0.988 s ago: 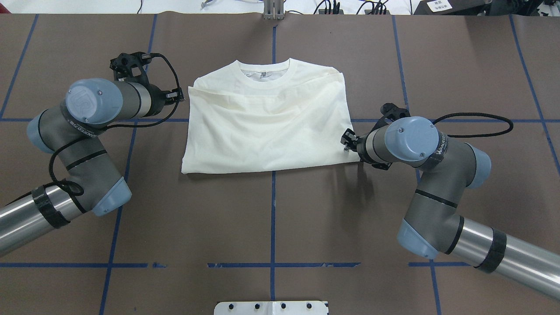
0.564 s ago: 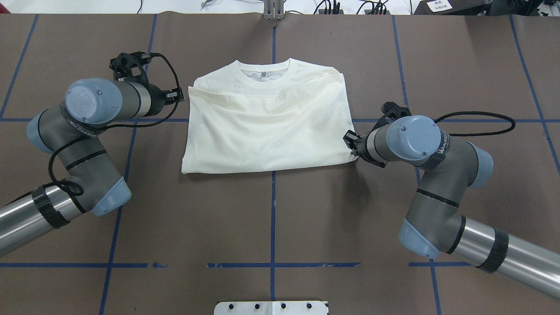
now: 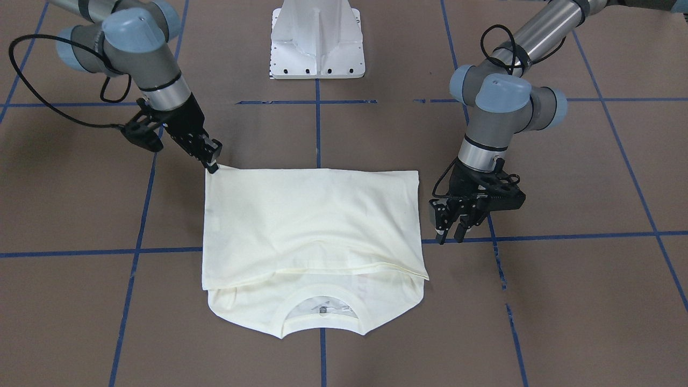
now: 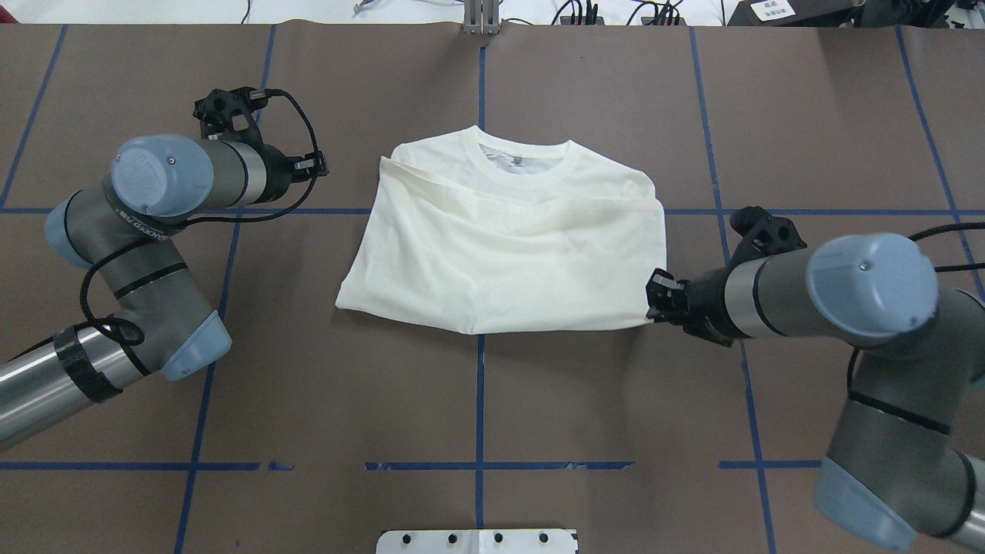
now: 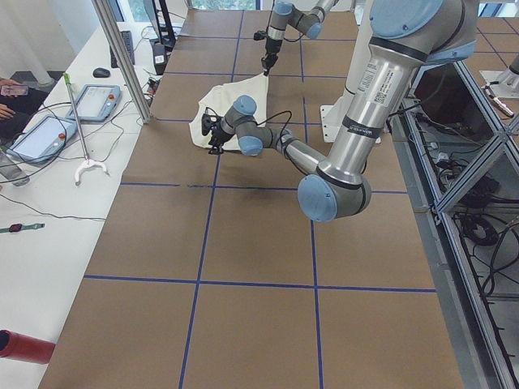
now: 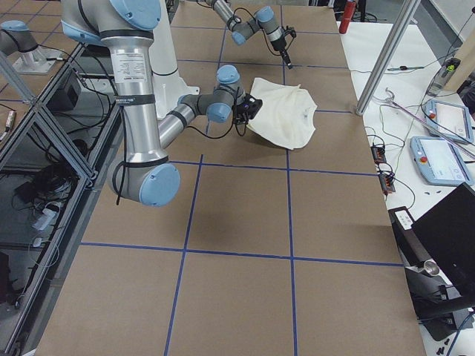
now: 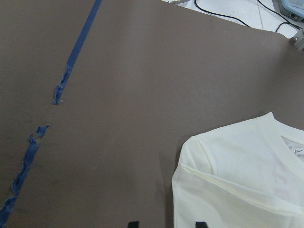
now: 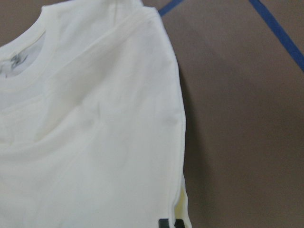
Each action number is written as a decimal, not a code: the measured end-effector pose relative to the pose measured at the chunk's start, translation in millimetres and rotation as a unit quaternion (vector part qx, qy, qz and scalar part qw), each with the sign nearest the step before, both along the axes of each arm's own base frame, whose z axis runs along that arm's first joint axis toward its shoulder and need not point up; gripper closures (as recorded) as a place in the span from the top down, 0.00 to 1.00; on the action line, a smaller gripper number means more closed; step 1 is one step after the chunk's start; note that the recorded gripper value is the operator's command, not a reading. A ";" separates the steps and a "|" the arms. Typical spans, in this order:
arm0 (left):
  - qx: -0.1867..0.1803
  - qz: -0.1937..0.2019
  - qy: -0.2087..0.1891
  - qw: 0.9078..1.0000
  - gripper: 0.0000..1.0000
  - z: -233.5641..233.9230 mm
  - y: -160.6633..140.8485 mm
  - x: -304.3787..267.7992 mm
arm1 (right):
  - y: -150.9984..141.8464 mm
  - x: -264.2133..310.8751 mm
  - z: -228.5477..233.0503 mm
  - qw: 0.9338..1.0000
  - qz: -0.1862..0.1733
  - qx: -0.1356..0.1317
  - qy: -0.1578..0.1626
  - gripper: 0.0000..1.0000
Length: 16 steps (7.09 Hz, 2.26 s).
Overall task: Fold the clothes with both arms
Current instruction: 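Drag the shirt edge with the right gripper nearer the robot, rotating it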
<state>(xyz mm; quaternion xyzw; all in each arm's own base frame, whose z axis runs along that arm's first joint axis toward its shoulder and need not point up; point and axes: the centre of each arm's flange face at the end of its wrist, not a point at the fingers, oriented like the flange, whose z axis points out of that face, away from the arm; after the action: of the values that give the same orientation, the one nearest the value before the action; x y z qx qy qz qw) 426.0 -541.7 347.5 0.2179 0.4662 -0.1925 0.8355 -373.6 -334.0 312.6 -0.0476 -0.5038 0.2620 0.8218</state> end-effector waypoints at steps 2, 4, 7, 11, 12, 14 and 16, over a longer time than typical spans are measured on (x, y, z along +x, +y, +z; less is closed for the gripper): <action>0.007 0.011 0.019 1.000 0.58 -18.0 10.8 -7.7 | 81.5 7.9 -19.3 0.995 -0.093 -0.025 -0.031 0.00; 0.001 0.053 0.059 0.997 0.60 -39.1 36.7 -20.7 | 151.9 -8.1 -25.0 0.979 -0.195 -0.046 -0.038 0.99; -0.093 0.109 0.161 0.976 0.70 -76.6 84.5 -28.8 | 165.1 -22.8 -9.7 0.979 -0.199 -0.046 -0.018 1.00; -0.196 0.149 0.168 0.955 0.68 -61.5 200.4 86.5 | 13.6 24.1 6.4 1.000 -0.023 0.019 0.006 1.00; -0.204 0.149 0.163 0.954 0.65 -57.0 209.9 98.7 | -4.8 23.8 10.2 0.999 -0.001 0.032 0.016 1.00; -0.213 0.140 0.156 0.954 0.45 -48.7 219.4 115.3 | -16.6 20.7 13.1 0.999 0.013 0.038 0.023 1.00; -0.203 0.118 0.150 0.960 0.00 -42.3 213.9 118.6 | -18.7 19.4 16.2 0.999 0.015 0.037 0.026 1.00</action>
<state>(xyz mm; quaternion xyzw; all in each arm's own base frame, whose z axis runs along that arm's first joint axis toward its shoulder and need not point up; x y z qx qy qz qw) 544.6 -327.8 305.2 -0.0448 0.5599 -0.2136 0.7993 -354.2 -352.7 328.9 -0.0029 -0.4918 0.2566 0.8320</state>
